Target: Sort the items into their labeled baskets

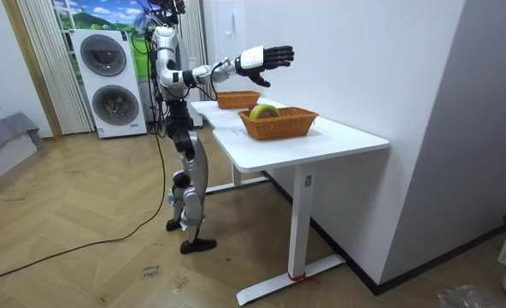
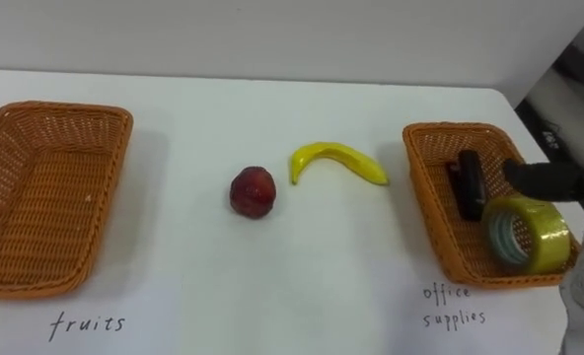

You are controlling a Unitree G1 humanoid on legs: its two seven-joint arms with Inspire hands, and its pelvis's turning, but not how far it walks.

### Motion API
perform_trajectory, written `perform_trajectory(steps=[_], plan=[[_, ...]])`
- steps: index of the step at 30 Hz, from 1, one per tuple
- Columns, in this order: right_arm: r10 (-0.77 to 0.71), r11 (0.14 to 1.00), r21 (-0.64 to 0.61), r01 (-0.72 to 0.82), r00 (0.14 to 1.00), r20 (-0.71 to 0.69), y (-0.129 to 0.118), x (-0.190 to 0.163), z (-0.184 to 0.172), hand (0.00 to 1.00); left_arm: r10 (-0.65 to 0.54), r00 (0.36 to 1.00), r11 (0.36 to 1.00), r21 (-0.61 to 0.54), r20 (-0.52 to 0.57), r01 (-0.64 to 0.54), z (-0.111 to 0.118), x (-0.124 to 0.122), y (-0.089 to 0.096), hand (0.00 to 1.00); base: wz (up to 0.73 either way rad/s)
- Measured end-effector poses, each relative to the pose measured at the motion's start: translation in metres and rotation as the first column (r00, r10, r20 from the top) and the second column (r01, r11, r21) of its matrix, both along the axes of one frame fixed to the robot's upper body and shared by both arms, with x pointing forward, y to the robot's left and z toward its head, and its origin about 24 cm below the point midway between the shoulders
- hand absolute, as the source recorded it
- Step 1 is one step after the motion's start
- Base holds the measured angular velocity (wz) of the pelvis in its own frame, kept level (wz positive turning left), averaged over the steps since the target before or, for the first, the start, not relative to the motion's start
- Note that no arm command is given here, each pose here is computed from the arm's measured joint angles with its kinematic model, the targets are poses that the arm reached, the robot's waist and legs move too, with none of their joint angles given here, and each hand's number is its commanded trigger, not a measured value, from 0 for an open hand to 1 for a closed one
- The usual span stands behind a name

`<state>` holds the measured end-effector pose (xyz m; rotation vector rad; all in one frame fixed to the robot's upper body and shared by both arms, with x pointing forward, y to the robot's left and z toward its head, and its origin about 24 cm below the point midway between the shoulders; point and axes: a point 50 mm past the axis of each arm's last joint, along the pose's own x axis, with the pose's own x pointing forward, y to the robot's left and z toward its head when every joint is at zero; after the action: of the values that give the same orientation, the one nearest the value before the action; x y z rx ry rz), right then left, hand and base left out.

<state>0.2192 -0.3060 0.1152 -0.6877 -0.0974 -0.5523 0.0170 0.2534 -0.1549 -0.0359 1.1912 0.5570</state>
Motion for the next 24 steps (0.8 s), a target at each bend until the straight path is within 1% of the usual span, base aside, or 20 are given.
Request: perform_trajectory(steps=[4, 6, 10, 13, 14, 17, 24], plan=[[0.073, 0.996, 0.049, -0.078, 0.992, 0.101, 0.008, 0.003, 0.02, 0.0, 0.002, 1.0, 1.0, -0.004, -0.012, -0.002, -0.001, -0.003, -0.001, 0.0, 0.0], [0.095, 0.993, 0.053, -0.104, 0.985, 0.146, 0.011, 0.007, 0.03, 0.0, 0.002, 1.0, 1.0, -0.002, -0.014, -0.002, -0.001, -0.003, 0.0, 0.0, 0.06], [0.132, 0.99, 0.015, -0.138, 0.969, 0.208, 0.016, 0.017, 0.05, 0.0, -0.005, 1.0, 1.0, 0.01, -0.01, 0.005, 0.001, -0.001, 0.004, 0.0, 0.05], [0.146, 0.988, 0.01, -0.153, 0.96, 0.237, 0.019, 0.022, 0.057, 0.0, -0.007, 1.0, 1.0, 0.015, -0.01, 0.007, 0.001, -0.001, 0.006, 0.0, 0.04], [0.148, 0.988, 0.01, -0.155, 0.959, 0.241, 0.02, 0.023, 0.058, 0.0, -0.007, 1.0, 1.0, 0.015, -0.011, 0.007, 0.001, -0.001, 0.006, 0.0, 0.04], [0.184, 0.983, -0.051, -0.176, 0.953, 0.24, 0.032, 0.033, 0.066, 0.0, -0.009, 1.0, 1.0, 0.0, -0.012, 0.009, 0.0, -0.001, 0.002, 0.0, 0.05], [0.23, 0.973, -0.077, -0.219, 0.956, 0.181, 0.04, 0.038, 0.062, 0.0, -0.015, 1.0, 1.0, -0.016, -0.012, 0.014, 0.0, -0.001, 0.002, 0.0, 0.19]])
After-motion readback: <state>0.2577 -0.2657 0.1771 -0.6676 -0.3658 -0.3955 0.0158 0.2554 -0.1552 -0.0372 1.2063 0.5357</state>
